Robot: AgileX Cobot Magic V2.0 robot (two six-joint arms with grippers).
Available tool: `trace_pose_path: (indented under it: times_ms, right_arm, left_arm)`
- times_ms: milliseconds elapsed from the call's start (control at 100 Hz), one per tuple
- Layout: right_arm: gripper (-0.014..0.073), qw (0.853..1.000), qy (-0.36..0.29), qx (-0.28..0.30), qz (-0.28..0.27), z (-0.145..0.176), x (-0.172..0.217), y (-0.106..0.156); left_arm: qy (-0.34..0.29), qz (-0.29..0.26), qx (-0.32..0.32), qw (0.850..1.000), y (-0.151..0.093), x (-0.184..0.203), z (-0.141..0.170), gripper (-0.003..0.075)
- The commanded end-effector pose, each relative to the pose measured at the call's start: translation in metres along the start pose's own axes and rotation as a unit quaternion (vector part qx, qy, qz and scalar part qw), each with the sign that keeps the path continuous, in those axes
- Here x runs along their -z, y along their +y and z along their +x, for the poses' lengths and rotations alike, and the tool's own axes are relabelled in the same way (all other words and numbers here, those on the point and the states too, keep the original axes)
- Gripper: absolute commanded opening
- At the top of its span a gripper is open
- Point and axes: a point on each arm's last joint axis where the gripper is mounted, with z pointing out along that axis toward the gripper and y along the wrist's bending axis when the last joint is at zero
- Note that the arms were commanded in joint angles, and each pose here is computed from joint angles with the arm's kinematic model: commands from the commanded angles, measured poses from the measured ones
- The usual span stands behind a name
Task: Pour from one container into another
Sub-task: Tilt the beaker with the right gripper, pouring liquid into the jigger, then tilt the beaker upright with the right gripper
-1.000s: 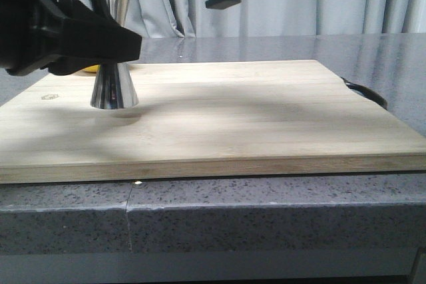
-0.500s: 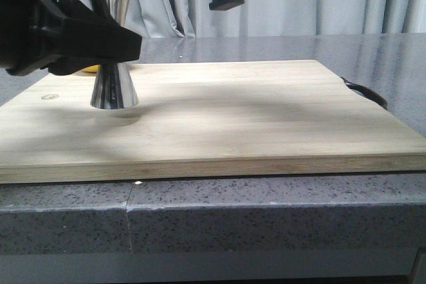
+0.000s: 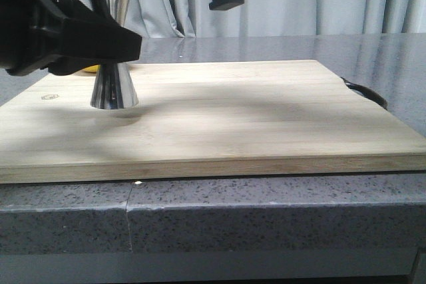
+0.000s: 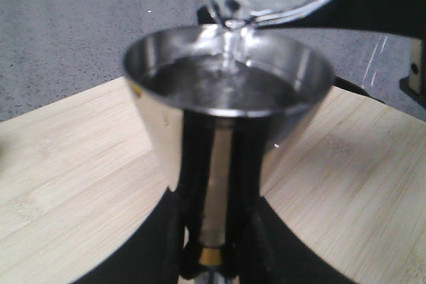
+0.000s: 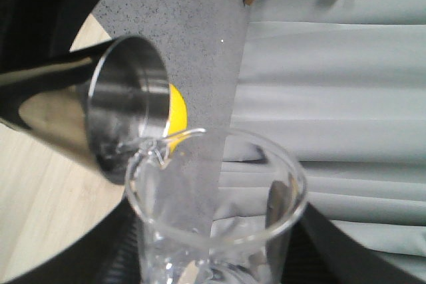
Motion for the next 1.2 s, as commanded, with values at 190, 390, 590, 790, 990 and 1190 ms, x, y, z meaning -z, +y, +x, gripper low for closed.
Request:
trace_pose_path:
  times_ms: [190,390,590,790,990,1190]
  right_arm:
    - [0.0239,0.996,-0.003,-0.07,0.055,-0.002,0.015,-0.027]
    - [0.0239,0.992,0.0,-0.114,0.063,-0.001,0.015,-0.029]
    - [0.0239,0.965,0.017,-0.246,0.086,0.004,0.02,-0.034]
    - [0.0239,0.917,0.03,-0.385,0.102,0.01,0.023,-0.036]
    - [0.0239,0.826,0.047,-0.543,0.142,0.036,0.029,-0.037]
    - [0.0239,0.782,0.073,-0.593,0.177,0.066,0.037,-0.028]
  left_arm:
    - [-0.066,0.02,0.005,0.998,-0.006,0.003,-0.022,-0.0019]
    - [-0.066,0.02,0.005,0.998,-0.006,0.003,-0.022,-0.0019]
    - [-0.066,0.02,0.005,0.998,-0.006,0.003,-0.022,-0.0019]
    - [-0.066,0.02,0.005,0.998,-0.006,0.003,-0.022,-0.0019]
    - [-0.066,0.02,0.005,0.998,-0.006,0.003,-0.022,-0.0019]
    - [-0.067,0.021,0.005,0.998,-0.006,0.003,-0.022,-0.0019]
